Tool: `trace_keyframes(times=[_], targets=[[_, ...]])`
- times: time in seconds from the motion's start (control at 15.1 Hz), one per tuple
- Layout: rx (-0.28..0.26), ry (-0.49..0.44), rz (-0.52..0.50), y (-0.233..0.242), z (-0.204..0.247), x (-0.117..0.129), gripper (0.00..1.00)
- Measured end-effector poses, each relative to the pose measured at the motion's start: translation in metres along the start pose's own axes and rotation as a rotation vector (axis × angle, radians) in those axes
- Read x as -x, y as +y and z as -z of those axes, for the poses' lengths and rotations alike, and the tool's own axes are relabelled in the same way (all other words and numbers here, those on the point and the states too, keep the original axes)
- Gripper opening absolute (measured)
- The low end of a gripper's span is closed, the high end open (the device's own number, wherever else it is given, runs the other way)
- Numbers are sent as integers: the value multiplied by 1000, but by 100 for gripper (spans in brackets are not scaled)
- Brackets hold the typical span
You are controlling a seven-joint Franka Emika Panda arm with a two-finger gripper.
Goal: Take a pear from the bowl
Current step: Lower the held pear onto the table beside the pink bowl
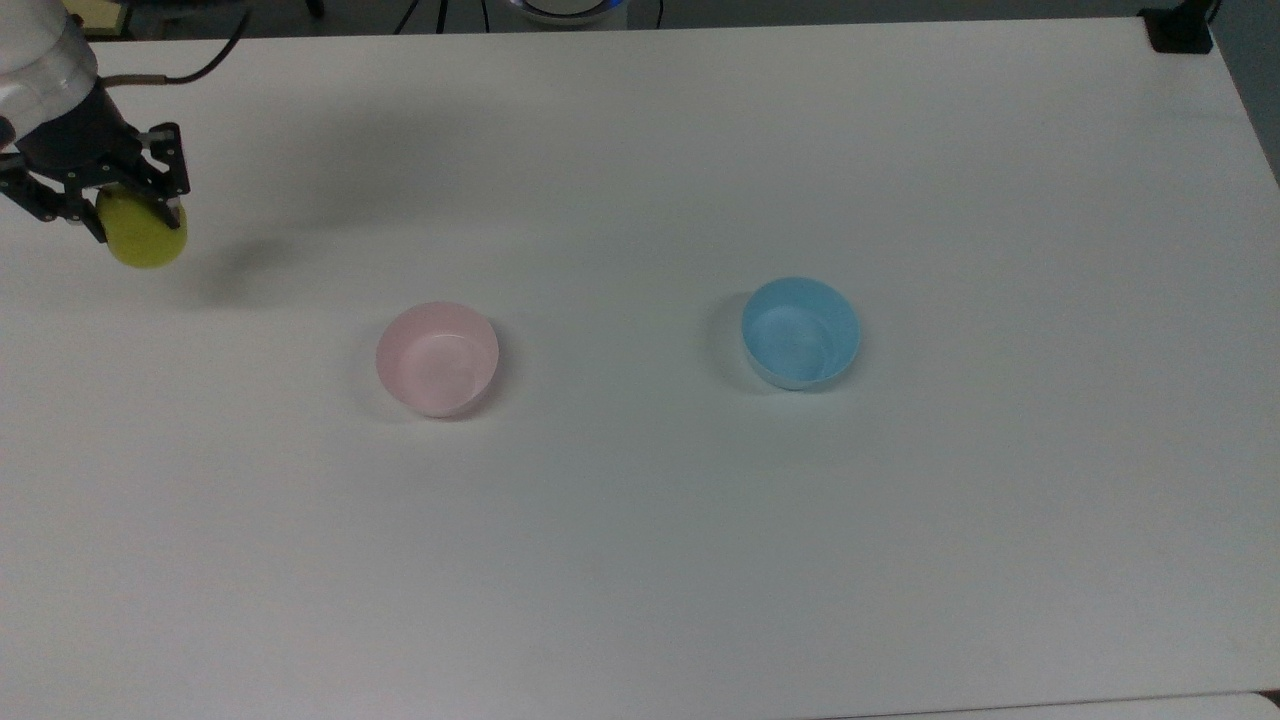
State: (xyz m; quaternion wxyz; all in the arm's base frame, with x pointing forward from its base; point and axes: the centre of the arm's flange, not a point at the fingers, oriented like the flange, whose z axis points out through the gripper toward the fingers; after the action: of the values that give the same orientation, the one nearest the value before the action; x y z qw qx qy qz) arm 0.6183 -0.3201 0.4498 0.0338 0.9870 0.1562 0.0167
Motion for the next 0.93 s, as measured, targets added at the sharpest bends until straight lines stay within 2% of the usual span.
trace_keyframes(times=[0.13, 0.26, 0.46, 0.93], targets=[[-11, -15, -27, 11, -35, 15, 59], [-22, -29, -77, 16, -52, 21, 59], [-17, -26, -126, 19, -69, 18, 59], [-20, -41, -133, 19, -109, 17, 59]])
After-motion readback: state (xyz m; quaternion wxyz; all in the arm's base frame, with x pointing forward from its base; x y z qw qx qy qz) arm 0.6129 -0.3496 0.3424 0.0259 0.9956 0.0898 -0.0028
